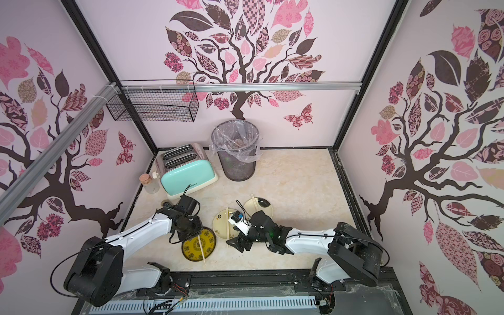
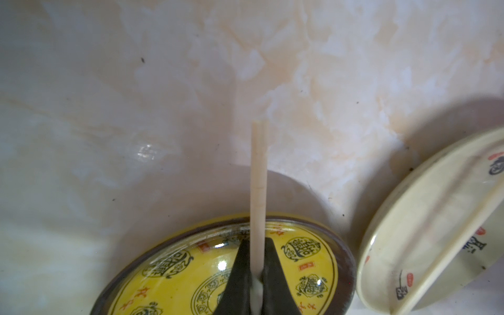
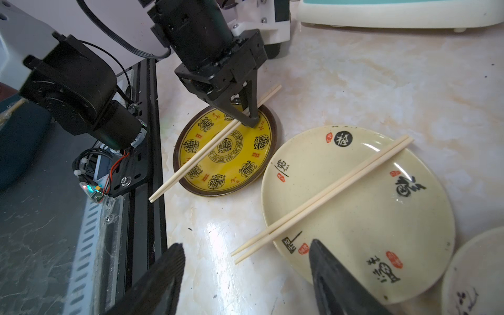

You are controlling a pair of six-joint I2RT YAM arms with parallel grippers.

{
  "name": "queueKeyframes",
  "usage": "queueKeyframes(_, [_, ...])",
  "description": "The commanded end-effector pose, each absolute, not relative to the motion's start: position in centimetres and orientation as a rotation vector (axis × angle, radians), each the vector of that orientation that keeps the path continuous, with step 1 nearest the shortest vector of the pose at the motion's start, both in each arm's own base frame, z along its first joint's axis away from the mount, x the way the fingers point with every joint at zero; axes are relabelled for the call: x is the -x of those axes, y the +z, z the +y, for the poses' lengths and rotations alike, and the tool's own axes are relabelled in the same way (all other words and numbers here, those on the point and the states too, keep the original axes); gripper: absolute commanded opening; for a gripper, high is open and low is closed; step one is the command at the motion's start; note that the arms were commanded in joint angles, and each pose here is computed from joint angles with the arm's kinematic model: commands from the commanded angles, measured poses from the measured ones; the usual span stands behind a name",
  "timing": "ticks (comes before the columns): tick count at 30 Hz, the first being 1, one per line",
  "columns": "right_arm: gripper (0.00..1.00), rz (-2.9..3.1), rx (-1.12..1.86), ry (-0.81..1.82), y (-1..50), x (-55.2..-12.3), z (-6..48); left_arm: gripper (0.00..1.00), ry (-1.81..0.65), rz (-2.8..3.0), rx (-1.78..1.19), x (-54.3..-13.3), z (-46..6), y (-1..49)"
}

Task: Remove the packaging of disposable chopsticks
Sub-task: Place the disposable chopsticks on the plate.

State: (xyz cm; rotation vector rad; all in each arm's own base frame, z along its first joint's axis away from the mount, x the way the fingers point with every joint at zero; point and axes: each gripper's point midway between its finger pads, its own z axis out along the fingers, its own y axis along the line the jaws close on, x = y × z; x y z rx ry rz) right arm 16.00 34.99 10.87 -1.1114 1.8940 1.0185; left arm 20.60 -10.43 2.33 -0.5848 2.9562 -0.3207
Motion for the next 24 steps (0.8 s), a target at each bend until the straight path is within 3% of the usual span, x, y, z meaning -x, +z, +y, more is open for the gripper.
queueKeyframes(1, [0.75,1.854,1.115,1.027,12.34,-16.26,35.81,0.13,-0.295,2.951,0.571,-20.34,-10.07,2.49])
queueKeyframes(14, [0.75,1.853,1.116,1.030,12.36,-16.21,35.90,0.15,-0.299,2.942,0.581,-19.82,-9.82,2.34])
queueKeyframes(24, [0.75,1.856,1.119,1.024,12.29,-16.19,35.89,0.24,-0.313,2.938,0.584,-19.93,-9.98,2.44])
